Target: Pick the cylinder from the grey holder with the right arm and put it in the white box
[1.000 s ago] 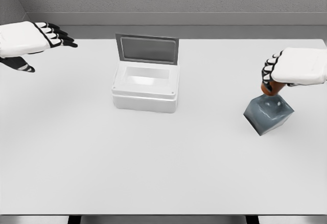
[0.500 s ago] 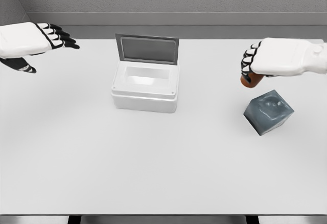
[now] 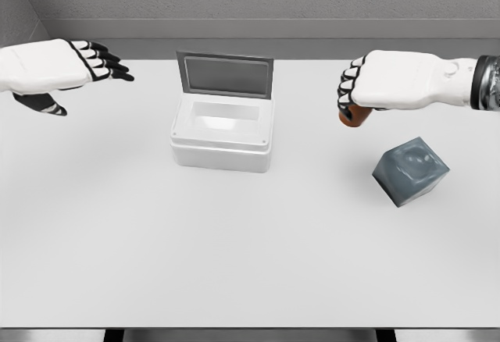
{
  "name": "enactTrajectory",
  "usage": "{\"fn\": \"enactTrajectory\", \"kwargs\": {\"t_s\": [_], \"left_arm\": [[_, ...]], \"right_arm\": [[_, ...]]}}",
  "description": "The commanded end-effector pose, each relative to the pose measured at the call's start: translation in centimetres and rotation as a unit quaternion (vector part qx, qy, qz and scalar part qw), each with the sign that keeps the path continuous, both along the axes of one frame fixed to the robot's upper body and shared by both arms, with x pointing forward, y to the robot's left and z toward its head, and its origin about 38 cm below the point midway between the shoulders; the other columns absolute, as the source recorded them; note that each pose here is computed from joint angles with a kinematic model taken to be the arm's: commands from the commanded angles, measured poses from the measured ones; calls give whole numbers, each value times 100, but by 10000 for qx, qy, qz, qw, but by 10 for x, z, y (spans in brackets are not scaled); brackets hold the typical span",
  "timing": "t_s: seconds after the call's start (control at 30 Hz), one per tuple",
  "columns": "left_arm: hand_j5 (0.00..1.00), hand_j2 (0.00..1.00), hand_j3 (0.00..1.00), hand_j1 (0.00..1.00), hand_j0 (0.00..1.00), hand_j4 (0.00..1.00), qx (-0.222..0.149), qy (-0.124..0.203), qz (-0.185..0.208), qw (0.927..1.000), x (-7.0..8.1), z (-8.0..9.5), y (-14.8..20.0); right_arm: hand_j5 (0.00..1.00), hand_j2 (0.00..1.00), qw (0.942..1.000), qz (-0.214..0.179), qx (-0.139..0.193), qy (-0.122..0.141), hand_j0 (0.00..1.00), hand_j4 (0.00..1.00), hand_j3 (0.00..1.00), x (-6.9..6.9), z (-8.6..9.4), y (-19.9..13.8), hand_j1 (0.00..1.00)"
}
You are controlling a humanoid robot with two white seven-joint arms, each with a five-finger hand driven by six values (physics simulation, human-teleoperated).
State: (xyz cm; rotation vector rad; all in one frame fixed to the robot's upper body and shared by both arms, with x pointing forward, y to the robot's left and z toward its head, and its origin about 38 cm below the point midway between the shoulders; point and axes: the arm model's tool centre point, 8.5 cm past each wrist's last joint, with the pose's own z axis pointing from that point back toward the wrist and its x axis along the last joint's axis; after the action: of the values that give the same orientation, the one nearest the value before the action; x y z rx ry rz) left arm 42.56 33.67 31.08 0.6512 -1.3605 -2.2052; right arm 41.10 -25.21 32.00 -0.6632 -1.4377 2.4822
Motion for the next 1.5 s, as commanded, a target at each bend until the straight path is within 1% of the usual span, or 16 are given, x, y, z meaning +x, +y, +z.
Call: {"fn": "enactTrajectory", "kwargs": {"t_s": [0.0,0.13,0.2,0.3,0.4,0.53,0.6,0.63,0.83,0.9,0.97,1.13,1.17,1.23,1.33,1.47], "left_arm": [[100,100,100,100,100,100,-14,15,5,10000,0,-1,-1],[100,100,100,100,100,100,14,-10,10,10000,0,0,0],[100,100,100,100,100,100,18,19,-1,10000,0,-2,-1],[100,100,100,100,100,100,25,17,0,10000,0,-2,-1],[100,100,100,100,100,100,28,40,-5,10000,0,-3,-2],[100,100,100,100,100,100,55,85,-19,9999,0,-7,-3],[100,100,100,100,100,100,51,86,-23,9999,0,-7,-3],[100,100,100,100,100,100,51,71,-24,10000,0,-6,-3],[100,100,100,100,100,100,41,63,-47,10000,1,-5,-5],[100,100,100,100,100,100,35,58,-49,10000,1,-5,-5],[100,100,100,100,100,100,38,65,-51,10000,1,-6,-5],[100,100,100,100,100,100,23,26,-78,10000,2,-3,-8],[100,100,100,100,100,100,29,30,-77,10000,2,-3,-8],[100,100,100,100,100,100,23,18,-78,10000,2,-2,-8],[100,100,100,100,100,100,22,15,-76,10000,2,-2,-8],[100,100,100,100,100,100,24,15,-83,10000,2,-2,-8]], "right_arm": [[41,41,9999,64,110,17,41,41,41,4,-2,10,41],[41,41,9999,45,107,7,41,41,41,15,-8,19,41],[41,41,9999,59,119,84,41,41,41,22,-13,27,41],[41,41,9998,82,134,78,41,41,41,28,-16,37,41],[41,41,9997,208,155,32,41,41,41,30,-12,49,41],[41,41,9994,295,160,28,41,41,41,30,-12,57,41],[41,41,9993,317,188,59,41,41,41,36,-12,65,41],[41,41,9992,353,181,83,41,41,41,37,-13,69,41],[41,41,9979,610,195,97,41,41,41,35,-14,93,41],[41,41,9978,621,228,97,41,41,41,39,-13,99,41],[41,41,9977,630,199,164,41,41,41,43,-20,108,41],[41,41,9973,700,187,135,41,41,41,45,-18,119,41],[41,41,9971,730,203,103,41,41,41,46,-15,122,41],[41,41,9969,732,258,129,41,41,41,51,-14,130,41],[41,41,9963,809,249,141,41,41,41,51,-14,140,41],[42,42,9968,748,215,157,42,42,42,57,-18,143,42]]}}
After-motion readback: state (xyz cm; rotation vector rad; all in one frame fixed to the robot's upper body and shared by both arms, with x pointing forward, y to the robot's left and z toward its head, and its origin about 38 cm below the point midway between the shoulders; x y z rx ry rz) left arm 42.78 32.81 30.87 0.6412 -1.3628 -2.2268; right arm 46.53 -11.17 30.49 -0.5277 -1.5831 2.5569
